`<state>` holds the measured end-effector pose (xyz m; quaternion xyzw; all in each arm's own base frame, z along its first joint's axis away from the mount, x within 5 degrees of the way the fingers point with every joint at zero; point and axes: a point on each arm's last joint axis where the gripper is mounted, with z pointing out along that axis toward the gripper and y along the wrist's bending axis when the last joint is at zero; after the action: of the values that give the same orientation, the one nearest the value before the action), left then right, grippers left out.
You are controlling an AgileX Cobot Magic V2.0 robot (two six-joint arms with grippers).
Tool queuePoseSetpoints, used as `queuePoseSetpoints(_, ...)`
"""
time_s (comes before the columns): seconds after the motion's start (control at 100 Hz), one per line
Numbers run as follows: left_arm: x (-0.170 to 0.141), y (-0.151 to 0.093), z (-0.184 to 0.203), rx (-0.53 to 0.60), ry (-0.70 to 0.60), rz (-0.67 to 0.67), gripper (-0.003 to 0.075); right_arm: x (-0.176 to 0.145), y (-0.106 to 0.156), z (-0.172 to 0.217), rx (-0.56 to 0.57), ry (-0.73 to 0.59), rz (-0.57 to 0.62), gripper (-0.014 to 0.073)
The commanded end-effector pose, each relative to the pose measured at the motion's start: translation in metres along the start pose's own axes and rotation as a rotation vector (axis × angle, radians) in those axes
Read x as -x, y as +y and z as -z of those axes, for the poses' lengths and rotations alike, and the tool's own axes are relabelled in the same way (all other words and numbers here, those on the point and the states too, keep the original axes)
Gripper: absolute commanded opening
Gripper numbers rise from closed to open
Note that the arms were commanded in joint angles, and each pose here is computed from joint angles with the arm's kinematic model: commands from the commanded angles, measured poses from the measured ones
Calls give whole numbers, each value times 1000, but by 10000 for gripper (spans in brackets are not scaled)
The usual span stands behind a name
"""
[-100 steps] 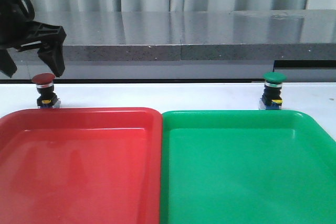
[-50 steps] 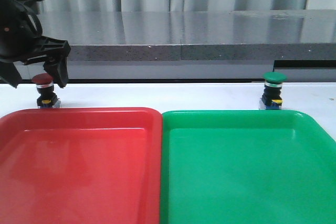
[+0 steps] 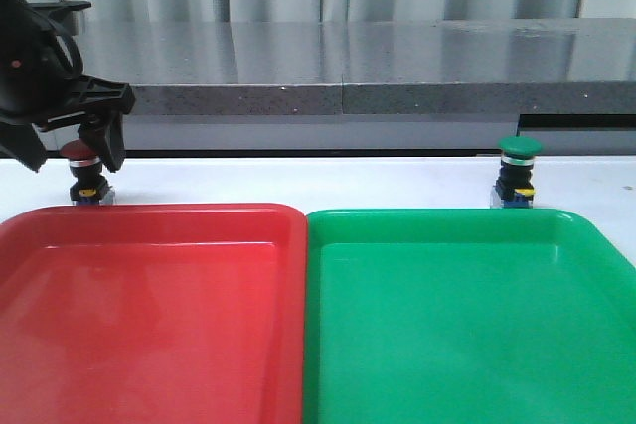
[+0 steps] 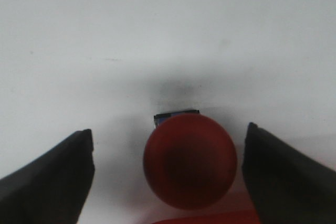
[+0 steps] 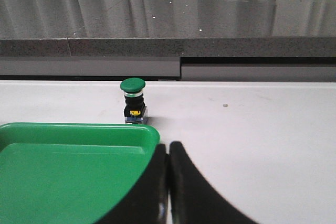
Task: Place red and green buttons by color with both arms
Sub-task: 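Close the left gripper on the red button and lift it, then carry the red button forward and lower it into the red tray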
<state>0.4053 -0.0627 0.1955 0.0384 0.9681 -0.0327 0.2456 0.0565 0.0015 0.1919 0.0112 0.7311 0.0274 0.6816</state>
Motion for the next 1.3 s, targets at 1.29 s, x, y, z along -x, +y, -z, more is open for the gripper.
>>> queuePoseSetpoints(1.29,-17,-44,128,-117,-154,-4,188,13,1,3,4,-116,10,-111)
